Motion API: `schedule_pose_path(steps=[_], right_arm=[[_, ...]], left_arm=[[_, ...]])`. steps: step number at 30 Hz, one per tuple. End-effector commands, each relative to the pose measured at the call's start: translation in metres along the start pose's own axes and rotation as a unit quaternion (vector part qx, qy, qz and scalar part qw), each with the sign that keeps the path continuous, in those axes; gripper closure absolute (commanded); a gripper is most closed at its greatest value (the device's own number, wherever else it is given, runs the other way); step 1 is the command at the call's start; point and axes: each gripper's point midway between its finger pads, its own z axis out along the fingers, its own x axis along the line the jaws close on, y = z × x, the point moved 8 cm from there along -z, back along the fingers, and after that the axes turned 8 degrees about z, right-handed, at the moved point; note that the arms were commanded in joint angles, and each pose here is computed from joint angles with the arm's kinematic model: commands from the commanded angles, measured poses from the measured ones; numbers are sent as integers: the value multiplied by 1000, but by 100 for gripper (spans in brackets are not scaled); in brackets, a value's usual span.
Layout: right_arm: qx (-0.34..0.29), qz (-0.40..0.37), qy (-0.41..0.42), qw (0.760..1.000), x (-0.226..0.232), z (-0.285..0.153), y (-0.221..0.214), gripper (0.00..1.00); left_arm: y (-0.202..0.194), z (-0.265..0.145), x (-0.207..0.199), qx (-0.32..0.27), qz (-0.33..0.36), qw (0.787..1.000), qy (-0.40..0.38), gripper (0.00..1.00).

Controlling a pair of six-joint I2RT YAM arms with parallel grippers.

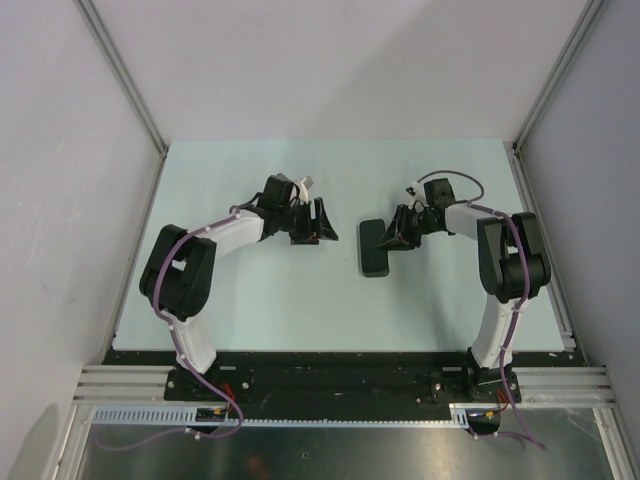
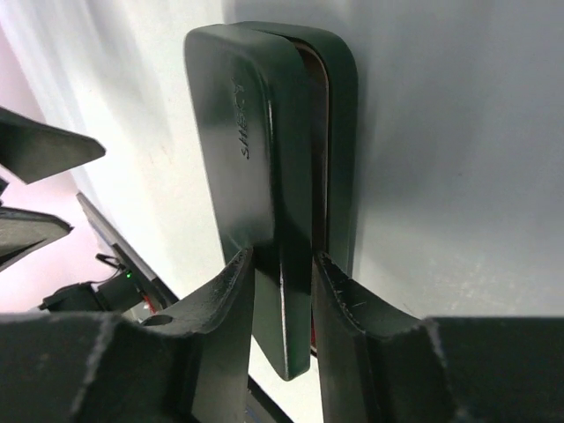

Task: Organize the sunglasses
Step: Close the opened sunglasses case at the center of the board.

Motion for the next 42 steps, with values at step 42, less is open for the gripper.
schedule_pose_path(steps=[42], right_arm=[[-89,137,-125,979,54,48,-68,43]], left_arm=[[-58,38,-50,-7,191,972,140,0]])
